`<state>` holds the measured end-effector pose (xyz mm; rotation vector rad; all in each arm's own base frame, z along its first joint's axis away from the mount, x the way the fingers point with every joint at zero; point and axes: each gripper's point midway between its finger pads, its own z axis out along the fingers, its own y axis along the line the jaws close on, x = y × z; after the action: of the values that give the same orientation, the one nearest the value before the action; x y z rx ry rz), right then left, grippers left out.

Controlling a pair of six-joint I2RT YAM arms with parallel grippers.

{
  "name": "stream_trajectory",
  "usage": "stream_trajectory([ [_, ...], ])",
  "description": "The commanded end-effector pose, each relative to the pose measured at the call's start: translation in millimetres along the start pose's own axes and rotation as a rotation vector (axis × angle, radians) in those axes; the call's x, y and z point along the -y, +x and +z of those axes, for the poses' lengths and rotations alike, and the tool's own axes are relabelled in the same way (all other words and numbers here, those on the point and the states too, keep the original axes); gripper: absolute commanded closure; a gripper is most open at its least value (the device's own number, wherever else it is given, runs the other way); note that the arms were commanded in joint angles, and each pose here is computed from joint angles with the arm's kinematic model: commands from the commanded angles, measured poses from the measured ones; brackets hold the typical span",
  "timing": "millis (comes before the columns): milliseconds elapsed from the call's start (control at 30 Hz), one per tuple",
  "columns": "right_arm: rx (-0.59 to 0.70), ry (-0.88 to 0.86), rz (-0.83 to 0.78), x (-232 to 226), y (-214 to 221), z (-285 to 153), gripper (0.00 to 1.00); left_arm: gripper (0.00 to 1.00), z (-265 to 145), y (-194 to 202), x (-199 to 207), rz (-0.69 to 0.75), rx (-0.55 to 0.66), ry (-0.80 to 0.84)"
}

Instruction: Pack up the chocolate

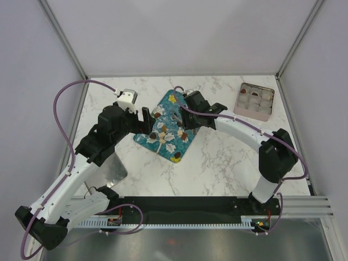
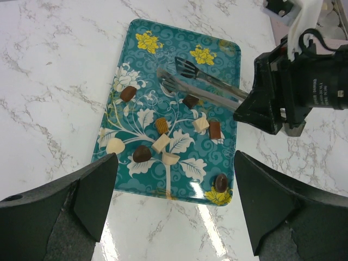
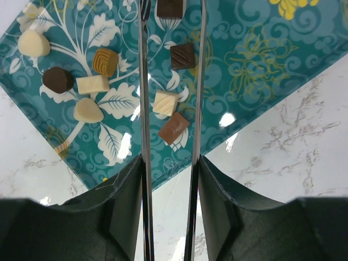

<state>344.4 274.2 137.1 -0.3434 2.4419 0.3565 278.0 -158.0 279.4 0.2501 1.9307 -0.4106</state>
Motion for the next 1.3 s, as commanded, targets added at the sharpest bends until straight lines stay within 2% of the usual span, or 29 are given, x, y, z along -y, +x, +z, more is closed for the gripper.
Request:
stream_trajectory([
  [0,0.072,0.017,0.002,-10.3,-21.9,2.5,0.5,0.05,-1.7,-12.1,-2.4,0.01,0.038,-0.01],
  [267,0.039,0.04,-0.042,-22.1,-6.9,17.7,0.5,0.05,-3.0,-12.7,-2.4,0.009,0.041,-0.01],
  [733,-0.005,0.063,-0.071,-19.5,8.8,16.1,0.55,0.05,-2.9,-12.8,-2.6,0.009,0.041,-0.01],
  [1000,0.003,0.067,-0.084,-18.0,3.9,5.5,0.63,0.05,-2.5,-12.4,-2.6,0.009,0.039,-0.01],
  [1267,0.033,0.076,-0.066,-6.3,-14.0,-10.3,0.64,0.05,-2.1,-12.5,-2.9,0.009,0.04,-0.011],
])
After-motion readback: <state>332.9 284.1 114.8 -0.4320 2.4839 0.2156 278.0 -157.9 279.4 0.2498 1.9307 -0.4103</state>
